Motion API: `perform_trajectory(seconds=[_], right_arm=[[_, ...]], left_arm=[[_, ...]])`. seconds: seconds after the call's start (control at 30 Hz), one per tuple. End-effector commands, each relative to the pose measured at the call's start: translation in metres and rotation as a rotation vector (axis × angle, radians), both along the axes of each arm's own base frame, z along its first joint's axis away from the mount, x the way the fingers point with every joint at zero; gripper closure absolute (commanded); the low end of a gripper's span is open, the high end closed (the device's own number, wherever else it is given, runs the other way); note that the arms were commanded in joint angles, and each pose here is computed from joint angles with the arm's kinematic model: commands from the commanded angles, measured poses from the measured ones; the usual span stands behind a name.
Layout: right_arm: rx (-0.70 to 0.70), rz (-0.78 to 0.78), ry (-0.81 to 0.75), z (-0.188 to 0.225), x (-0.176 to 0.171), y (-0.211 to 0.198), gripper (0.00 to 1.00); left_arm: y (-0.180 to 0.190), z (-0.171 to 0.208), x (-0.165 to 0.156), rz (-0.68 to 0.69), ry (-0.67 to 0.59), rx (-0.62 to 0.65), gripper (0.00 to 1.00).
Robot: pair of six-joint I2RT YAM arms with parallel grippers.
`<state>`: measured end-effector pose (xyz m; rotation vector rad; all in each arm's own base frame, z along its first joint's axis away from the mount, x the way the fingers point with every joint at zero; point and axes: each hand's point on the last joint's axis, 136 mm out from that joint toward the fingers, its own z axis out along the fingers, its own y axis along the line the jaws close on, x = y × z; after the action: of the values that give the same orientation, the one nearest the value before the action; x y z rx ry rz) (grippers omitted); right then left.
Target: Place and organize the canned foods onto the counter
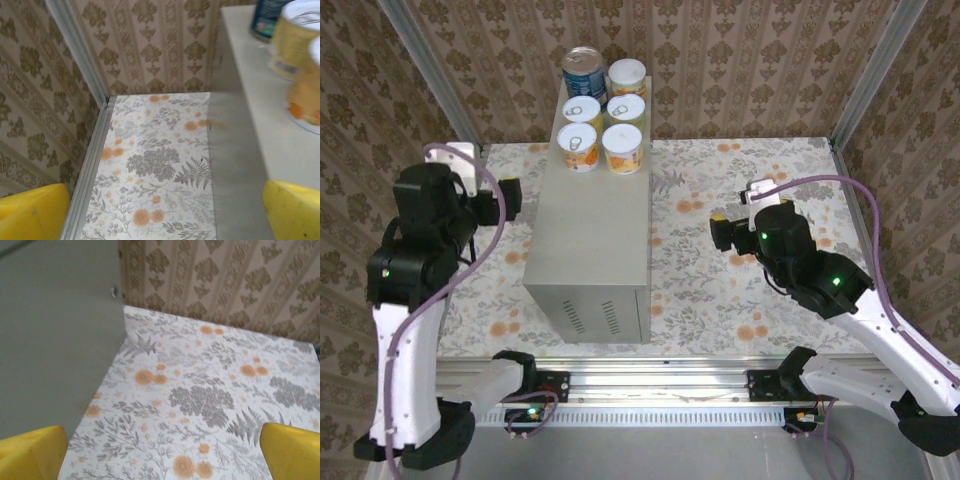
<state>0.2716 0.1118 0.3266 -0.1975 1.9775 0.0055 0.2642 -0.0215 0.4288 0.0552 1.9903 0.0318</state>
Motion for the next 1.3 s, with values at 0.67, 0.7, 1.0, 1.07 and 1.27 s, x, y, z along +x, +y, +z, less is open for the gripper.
perform_trajectory(seconds=[0.67,0.7,1.0,1.07,1.27], right_arm=[[-0.007,-0.380,0.067,-0.155,0.057,-0.106,0.00],[-0.003,-0.383,0.054,-0.158,0.060,-0.108,0.00],[0.007,-0.432,0.014,-0.200,0.082,-0.128,0.00],[0.011,-0.425,0.005,-0.207,0.087,-0.127,0.00],[0.019,-0.381,-0.041,-0.202,0.097,-0.119,0.00]], left_arm=[[0.077,-0.222,0.068,0.328,0.108,-0.028,0.00],[0.080,-0.234,0.068,0.349,0.118,-0.027,0.00],[0.073,-0.302,0.086,0.305,0.091,-0.038,0.00],[0.071,-0.309,0.089,0.289,0.073,-0.046,0.00],[0.065,-0.321,0.096,0.248,0.034,-0.054,0.00]])
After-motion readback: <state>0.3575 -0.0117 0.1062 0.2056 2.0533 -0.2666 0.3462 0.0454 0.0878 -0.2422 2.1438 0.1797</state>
